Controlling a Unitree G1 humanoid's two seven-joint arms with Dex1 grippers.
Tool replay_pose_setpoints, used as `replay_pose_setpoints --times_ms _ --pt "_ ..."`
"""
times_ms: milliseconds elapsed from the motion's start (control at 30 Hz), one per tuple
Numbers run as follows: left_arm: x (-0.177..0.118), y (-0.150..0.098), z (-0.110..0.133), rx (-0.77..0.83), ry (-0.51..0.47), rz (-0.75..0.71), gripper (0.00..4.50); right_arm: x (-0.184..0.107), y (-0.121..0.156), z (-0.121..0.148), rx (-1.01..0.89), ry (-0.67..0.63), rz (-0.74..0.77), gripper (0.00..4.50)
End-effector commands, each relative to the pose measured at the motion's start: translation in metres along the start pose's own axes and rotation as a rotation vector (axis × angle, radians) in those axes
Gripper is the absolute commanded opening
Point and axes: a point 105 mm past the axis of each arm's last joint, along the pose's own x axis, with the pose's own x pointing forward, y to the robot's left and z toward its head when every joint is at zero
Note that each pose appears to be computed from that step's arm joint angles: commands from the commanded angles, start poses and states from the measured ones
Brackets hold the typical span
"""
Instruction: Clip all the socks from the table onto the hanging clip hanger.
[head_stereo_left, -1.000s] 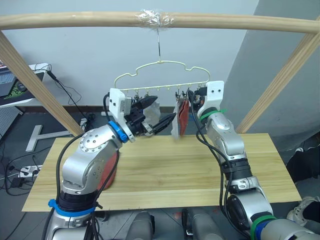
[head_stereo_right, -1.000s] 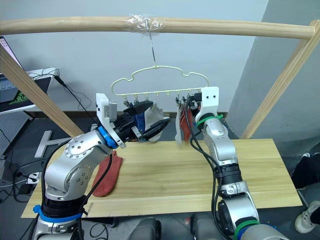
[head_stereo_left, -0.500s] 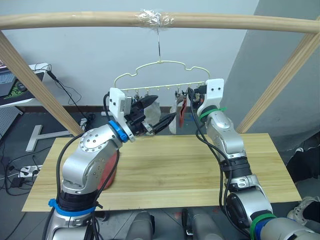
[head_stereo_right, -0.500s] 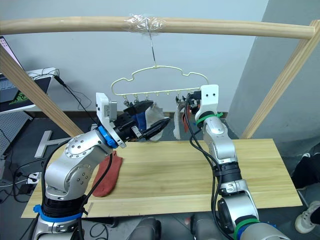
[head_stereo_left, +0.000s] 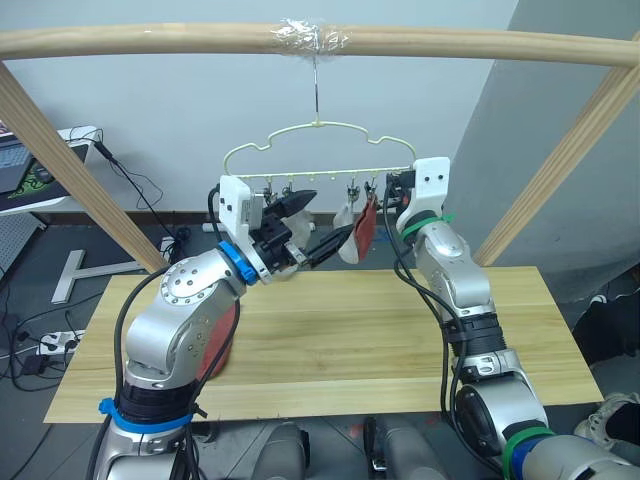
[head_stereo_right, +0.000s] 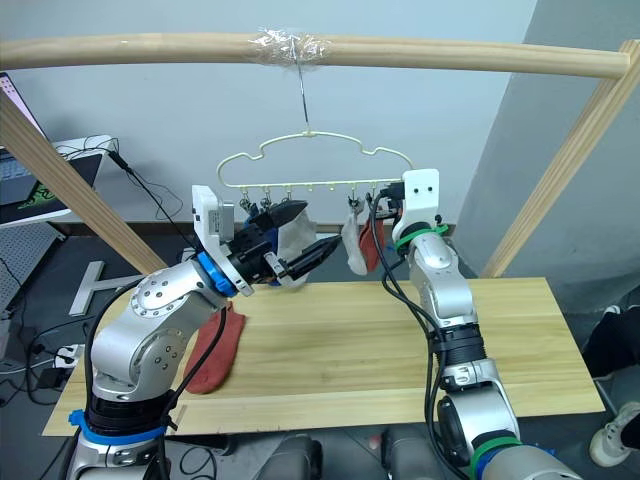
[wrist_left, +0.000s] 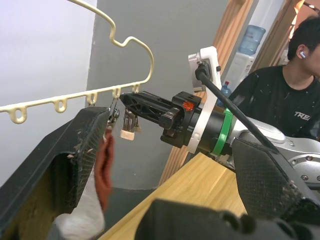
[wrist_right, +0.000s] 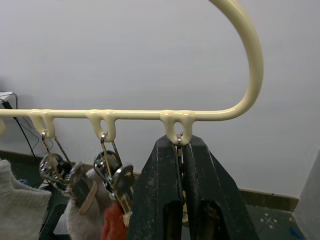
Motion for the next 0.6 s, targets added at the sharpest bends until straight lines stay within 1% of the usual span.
replay_pose_setpoints --times_ms 33,67,100,167,200,233,267,300,400,467,533,600 --pt "-0.018 0.018 -0.025 -0.064 0.059 0.124 4.5 -0.004 -0.007 0.011 -0.028 -0.01 0.042 0.04" --pt "-0.027 0.027 -0.04 -0.07 0.097 0.18 4.5 -0.005 -0.007 0.012 -0.038 0.001 0.062 0.04" --pt "-0.033 0.031 -0.048 -0.069 0.119 0.212 4.5 -0.006 -0.007 0.012 -0.043 0.007 0.073 0.04" --pt "-0.038 0.035 -0.054 -0.061 0.132 0.235 4.5 -0.007 -0.007 0.012 -0.046 0.015 0.083 0.04" --pt "-0.042 0.036 -0.061 -0.061 0.153 0.245 4.5 -0.007 -0.008 0.013 -0.046 0.019 0.085 0.04" --pt "-0.057 0.048 -0.082 -0.046 0.229 0.315 4.5 -0.009 -0.009 0.014 -0.054 0.025 0.099 0.04" --pt "-0.069 0.055 -0.097 -0.032 0.287 0.363 4.5 -0.01 -0.009 0.014 -0.06 0.031 0.109 0.04" --pt "-0.09 0.07 -0.119 -0.023 0.374 0.46 4.5 -0.011 -0.009 0.016 -0.067 0.033 0.116 0.04" --pt "-0.128 0.091 -0.158 -0.013 0.54 0.603 4.5 -0.012 -0.01 0.017 -0.066 0.042 0.12 0.04" --pt "-0.138 0.095 -0.172 -0.041 0.583 0.64 4.5 -0.013 -0.01 0.016 -0.061 0.048 0.121 0.04" --pt "-0.144 0.097 -0.183 -0.093 0.598 0.663 4.5 -0.013 -0.008 0.016 -0.058 0.051 0.124 0.04" --pt "-0.148 0.096 -0.19 -0.108 0.616 0.667 4.5 -0.013 -0.006 0.017 -0.056 0.051 0.127 0.04"
